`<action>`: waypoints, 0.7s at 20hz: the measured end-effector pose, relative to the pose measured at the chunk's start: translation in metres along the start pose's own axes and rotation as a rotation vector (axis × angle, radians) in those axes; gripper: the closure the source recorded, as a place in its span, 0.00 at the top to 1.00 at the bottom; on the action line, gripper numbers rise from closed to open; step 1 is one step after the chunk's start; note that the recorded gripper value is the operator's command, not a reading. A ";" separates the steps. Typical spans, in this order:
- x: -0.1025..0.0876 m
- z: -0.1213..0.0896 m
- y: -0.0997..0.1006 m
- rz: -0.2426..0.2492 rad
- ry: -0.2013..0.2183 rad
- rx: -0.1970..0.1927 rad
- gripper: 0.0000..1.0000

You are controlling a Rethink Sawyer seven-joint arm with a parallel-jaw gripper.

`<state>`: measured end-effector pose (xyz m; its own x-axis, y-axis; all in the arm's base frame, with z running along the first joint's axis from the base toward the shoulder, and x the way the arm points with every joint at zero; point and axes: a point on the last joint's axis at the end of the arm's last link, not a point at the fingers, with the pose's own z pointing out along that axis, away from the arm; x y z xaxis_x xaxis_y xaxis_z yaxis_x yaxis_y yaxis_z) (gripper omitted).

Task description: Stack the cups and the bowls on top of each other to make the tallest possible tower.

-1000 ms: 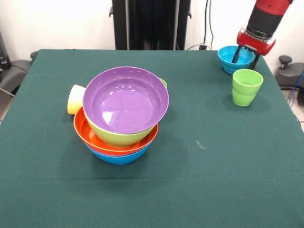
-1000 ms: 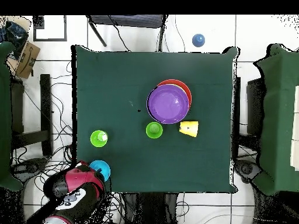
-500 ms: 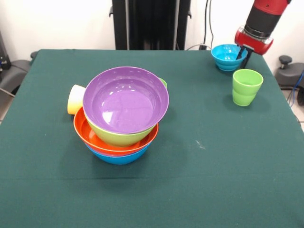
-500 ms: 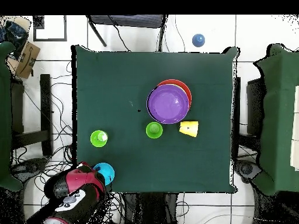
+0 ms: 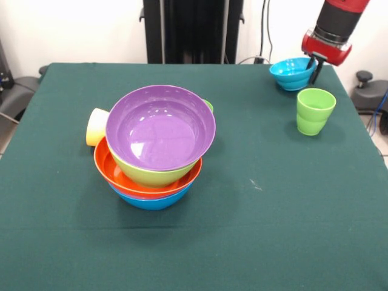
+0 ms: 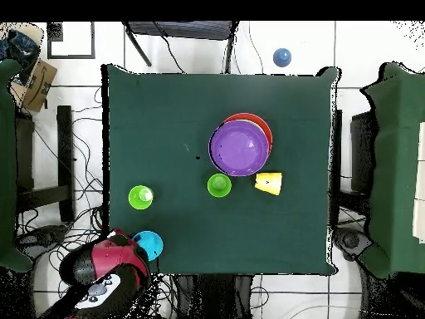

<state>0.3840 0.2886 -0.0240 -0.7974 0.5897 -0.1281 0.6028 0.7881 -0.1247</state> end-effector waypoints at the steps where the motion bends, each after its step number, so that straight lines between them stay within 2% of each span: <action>1: -0.003 -0.004 0.001 0.004 -0.002 -0.004 0.00; 4: -0.013 -0.015 0.003 0.020 -0.005 -0.012 0.00; 5: -0.025 -0.026 0.003 0.041 0.001 -0.013 0.00; 7: -0.034 -0.034 0.002 0.057 0.007 -0.010 0.00; 10: -0.049 -0.047 -0.003 0.080 0.023 0.004 0.00; 14: -0.079 -0.073 -0.014 0.112 0.058 0.043 0.00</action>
<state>0.4365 0.2442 0.0592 -0.7244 0.6839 -0.0866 0.6879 0.7090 -0.1555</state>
